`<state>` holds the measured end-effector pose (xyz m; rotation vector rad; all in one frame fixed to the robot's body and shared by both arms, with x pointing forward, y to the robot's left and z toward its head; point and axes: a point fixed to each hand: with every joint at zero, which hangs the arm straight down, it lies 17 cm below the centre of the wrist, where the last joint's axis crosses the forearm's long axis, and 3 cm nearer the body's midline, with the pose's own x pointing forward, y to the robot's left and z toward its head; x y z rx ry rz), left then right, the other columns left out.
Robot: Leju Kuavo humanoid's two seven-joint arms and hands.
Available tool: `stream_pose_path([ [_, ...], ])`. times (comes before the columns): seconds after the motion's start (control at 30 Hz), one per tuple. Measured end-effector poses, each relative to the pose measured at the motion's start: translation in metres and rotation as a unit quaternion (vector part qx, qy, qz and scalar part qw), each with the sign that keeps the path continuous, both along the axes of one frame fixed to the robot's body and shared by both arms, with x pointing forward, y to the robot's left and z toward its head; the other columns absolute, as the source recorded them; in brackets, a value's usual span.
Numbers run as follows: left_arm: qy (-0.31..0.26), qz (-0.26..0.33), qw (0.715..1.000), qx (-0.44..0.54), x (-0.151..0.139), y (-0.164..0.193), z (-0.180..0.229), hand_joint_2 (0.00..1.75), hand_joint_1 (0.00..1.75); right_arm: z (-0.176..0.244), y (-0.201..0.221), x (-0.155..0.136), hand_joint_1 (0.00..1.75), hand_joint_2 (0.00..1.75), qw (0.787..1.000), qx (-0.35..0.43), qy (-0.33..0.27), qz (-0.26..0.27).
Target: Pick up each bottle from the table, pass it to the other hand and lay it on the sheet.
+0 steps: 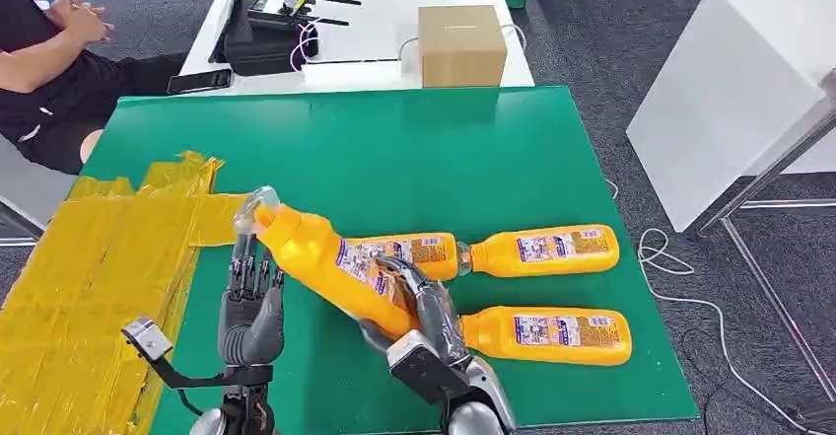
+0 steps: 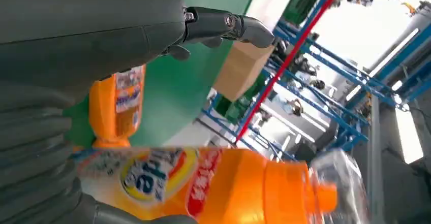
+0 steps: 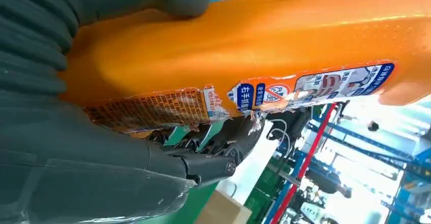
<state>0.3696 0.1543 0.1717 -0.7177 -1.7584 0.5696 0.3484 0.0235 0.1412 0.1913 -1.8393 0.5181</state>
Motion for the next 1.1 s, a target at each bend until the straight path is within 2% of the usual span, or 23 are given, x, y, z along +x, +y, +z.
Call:
stream_pose_path([
  [0.63,-0.023,-0.037,0.999,0.009,-0.006,-0.014,0.003,1.75,0.00,-0.030,0.064,-0.023,1.75,1.75,0.989,-0.092,0.015,0.112],
  [0.67,-0.024,-0.038,0.999,0.015,-0.006,-0.014,0.001,1.75,1.61,-0.031,0.068,-0.025,1.75,1.75,0.988,-0.097,0.013,0.121],
  [0.7,-0.026,-0.037,0.999,0.021,-0.007,-0.014,0.000,1.75,1.75,-0.030,0.073,-0.027,1.75,1.75,0.986,-0.101,0.009,0.130],
  [0.83,-0.032,-0.030,0.999,0.026,-0.009,-0.006,-0.005,1.75,1.75,-0.030,0.088,-0.033,1.75,1.75,0.981,-0.112,0.002,0.161],
  [1.1,-0.029,-0.026,0.999,0.028,-0.009,-0.001,-0.009,1.75,1.75,-0.035,0.093,-0.033,1.75,1.75,0.977,-0.123,0.000,0.173],
])
